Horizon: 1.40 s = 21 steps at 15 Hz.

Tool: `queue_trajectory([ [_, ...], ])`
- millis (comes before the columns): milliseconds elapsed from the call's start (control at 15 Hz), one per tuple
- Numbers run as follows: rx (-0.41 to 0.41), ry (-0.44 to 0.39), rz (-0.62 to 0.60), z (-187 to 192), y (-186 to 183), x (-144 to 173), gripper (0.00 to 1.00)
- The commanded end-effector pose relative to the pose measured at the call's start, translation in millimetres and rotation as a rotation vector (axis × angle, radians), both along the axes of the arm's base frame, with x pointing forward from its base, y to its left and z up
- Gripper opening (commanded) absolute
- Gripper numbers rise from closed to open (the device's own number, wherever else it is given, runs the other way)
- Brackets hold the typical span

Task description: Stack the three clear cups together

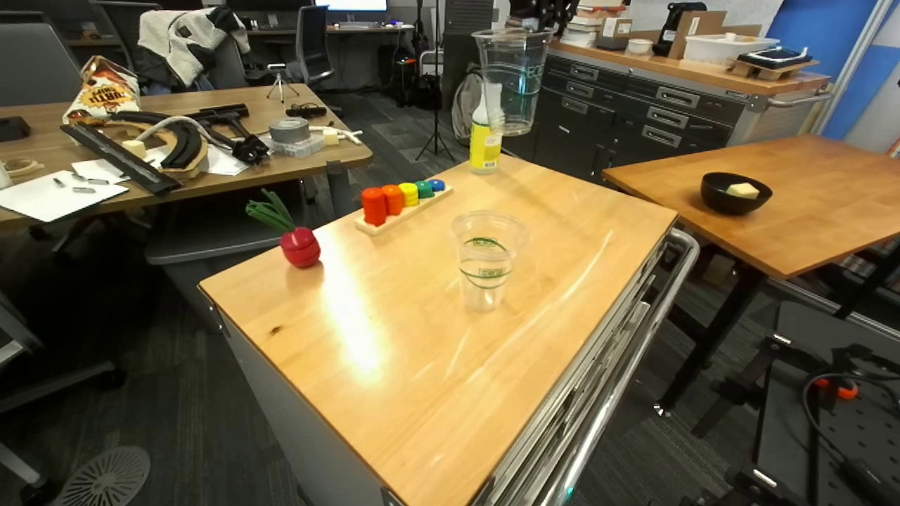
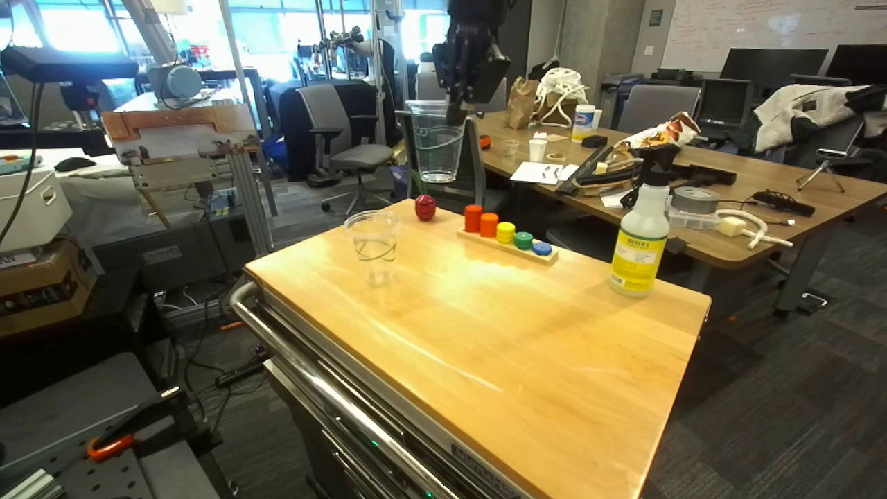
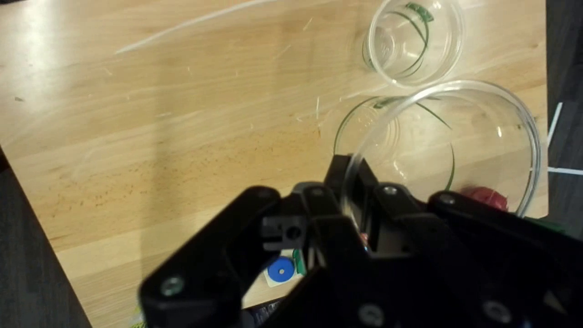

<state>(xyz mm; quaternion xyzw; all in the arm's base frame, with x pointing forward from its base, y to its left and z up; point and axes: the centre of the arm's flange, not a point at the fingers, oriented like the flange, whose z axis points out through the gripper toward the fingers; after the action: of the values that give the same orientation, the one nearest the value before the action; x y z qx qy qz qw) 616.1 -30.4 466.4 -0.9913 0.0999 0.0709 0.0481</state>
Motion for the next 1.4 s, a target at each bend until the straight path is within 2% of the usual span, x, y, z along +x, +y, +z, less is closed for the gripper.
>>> queue_trajectory([
  [0,0.038,0.002,0.072,-0.1,24.4,-55.3,0.01],
  [200,0.041,-0.009,0.118,-12.9,46.3,-69.9,0.01],
  [600,0.018,-0.039,0.205,-35.6,88.7,-74.6,0.01],
  [1067,0.015,-0.013,0.259,-72.2,105.9,-76.5,0.01],
  [1333,0.023,-0.028,0.277,-81.5,109.0,-66.1,0.01],
])
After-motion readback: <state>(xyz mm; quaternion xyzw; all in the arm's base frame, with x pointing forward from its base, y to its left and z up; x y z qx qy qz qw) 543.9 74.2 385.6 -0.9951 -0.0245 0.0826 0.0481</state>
